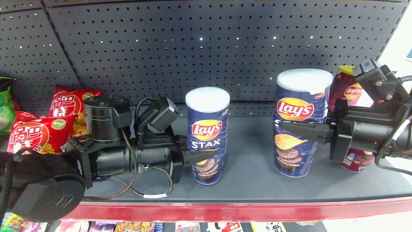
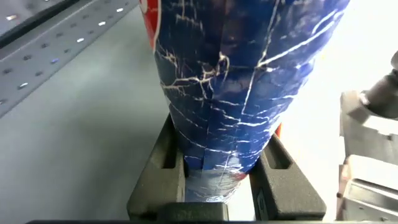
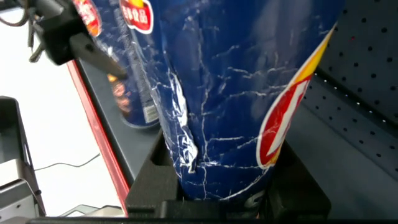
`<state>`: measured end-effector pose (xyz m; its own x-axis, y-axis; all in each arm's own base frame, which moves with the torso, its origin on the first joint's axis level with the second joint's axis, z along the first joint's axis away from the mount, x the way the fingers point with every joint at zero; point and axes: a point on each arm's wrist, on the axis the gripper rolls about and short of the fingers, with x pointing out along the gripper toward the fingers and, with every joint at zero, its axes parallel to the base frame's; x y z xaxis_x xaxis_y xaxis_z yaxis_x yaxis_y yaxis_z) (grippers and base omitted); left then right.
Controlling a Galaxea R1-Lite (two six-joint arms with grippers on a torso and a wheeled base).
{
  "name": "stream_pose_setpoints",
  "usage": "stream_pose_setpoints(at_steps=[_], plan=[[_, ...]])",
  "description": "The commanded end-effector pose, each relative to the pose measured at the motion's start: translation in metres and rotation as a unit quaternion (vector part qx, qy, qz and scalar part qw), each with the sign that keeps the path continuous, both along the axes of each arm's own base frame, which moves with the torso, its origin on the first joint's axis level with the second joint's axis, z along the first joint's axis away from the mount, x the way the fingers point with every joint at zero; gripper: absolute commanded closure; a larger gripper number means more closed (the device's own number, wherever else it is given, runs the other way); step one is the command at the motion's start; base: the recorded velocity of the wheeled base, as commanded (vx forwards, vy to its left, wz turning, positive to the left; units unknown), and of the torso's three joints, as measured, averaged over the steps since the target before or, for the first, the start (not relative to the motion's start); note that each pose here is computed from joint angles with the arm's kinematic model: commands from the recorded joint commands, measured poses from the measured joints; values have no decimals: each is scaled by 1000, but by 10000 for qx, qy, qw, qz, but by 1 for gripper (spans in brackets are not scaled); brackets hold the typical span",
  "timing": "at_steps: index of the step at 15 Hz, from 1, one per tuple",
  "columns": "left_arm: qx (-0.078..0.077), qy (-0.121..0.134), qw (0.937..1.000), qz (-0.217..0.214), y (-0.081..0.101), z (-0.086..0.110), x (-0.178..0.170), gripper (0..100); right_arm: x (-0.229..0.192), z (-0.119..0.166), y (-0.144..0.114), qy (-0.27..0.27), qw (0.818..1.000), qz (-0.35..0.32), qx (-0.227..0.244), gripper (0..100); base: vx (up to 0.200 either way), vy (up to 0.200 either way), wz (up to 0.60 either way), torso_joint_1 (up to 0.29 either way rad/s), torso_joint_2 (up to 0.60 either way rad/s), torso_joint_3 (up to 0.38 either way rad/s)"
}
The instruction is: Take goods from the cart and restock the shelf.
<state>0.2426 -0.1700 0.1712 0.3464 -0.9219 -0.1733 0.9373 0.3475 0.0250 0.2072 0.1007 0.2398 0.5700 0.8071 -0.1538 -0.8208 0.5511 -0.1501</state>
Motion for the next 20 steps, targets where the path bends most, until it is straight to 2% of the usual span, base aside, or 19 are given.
stream_pose_setpoints(at_steps=[1,3,4,6,14,15,20], plan=[[22,38,10000,-51,-2,-2,-1,100,1,1,0,-16,10000,-56,-2,100,0,0,0,0,0,0],[72,116,9999,-51,-1,-7,-3,100,1,1,0,-17,10000,-63,-3,100,0,0,0,0,0,0],[146,232,9996,-51,1,-14,-7,100,2,1,0,-10,10000,-63,-6,100,0,0,0,0,0,0],[127,213,9997,-57,2,-16,-8,100,3,-1,1,18,10000,-63,-18,100,0,0,0,0,0,0],[208,334,9992,-50,4,-23,-11,100,8,1,3,11,10000,-63,-15,100,0,0,0,0,0,0],[228,367,9991,-42,4,-25,-11,0,8,1,3,11,10000,-63,-15,100,0,0,0,0,0,0],[251,407,9989,-34,6,-28,-12,0,8,0,3,18,10000,-63,-18,100,0,0,0,0,0,0]])
